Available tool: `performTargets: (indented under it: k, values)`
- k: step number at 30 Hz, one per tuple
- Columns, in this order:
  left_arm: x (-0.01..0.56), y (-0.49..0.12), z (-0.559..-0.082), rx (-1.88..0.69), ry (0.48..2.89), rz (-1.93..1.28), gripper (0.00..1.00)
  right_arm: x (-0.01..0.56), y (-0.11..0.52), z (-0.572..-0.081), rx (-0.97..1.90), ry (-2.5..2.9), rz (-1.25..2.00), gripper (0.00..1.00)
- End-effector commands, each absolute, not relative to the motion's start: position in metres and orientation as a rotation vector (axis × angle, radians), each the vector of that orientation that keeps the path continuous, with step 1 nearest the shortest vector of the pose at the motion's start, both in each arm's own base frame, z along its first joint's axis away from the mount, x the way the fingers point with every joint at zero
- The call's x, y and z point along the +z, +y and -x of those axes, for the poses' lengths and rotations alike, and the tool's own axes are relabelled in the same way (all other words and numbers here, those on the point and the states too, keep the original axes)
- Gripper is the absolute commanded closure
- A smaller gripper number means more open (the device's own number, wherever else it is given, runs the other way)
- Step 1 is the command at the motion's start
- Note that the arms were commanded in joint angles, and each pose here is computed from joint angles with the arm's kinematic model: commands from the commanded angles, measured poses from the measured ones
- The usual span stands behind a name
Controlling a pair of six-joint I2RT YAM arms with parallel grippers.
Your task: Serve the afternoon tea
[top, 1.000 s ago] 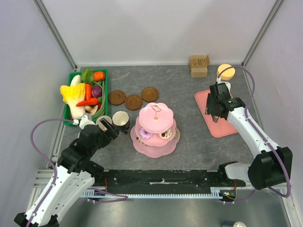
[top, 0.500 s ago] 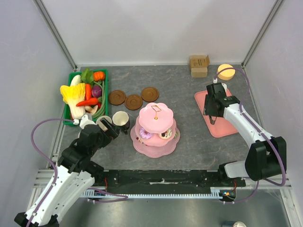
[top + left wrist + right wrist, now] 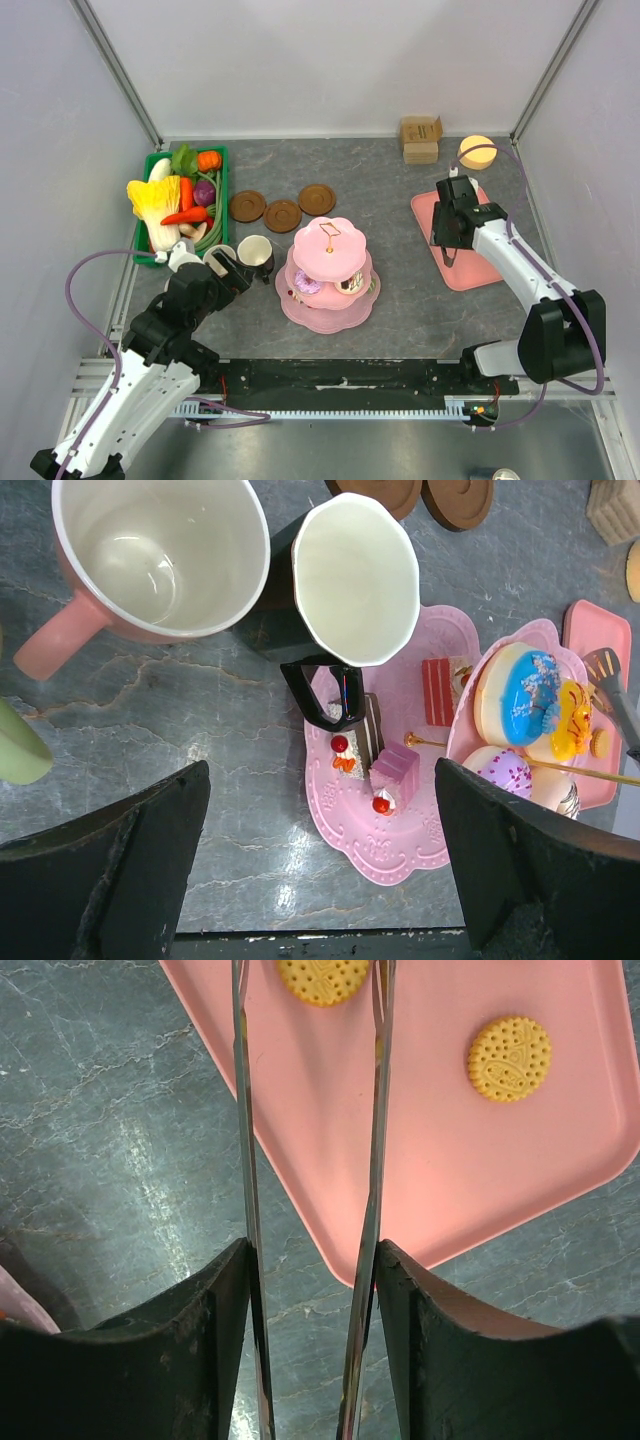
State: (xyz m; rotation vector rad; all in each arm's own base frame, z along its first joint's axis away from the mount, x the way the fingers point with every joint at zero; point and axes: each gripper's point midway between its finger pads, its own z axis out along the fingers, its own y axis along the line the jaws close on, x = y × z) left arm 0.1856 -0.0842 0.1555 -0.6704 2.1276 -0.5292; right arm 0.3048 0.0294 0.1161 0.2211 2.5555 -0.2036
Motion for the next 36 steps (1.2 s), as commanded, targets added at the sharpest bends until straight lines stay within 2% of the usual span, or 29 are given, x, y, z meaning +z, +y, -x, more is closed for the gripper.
performTargets:
  k: [1, 12, 19, 30, 36]
  values:
    - [0.162, -0.086, -0.190, -0.540, 2.105, 0.623, 0.01, 0.126, 0.026, -0.301, -0.210, 2.536, -0.224, 0.43]
    - [0.163, -0.086, -0.190, -0.538, 2.105, 0.626, 0.01, 0.129, 0.023, -0.295, -0.210, 2.523, -0.243, 0.54]
    - [0.165, -0.085, -0.188, -0.540, 2.104, 0.629, 0.01, 0.143, 0.021, -0.297, -0.201, 2.466, -0.275, 0.57]
    - [0.171, -0.084, -0.181, -0.558, 2.109, 0.639, 0.01, 0.205, 0.026, -0.284, -0.053, 2.271, -0.276, 0.60]
    - [0.176, -0.086, -0.176, -0.585, 2.106, 0.623, 0.01, 0.265, 0.062, -0.274, 0.237, 2.111, -0.128, 0.62]
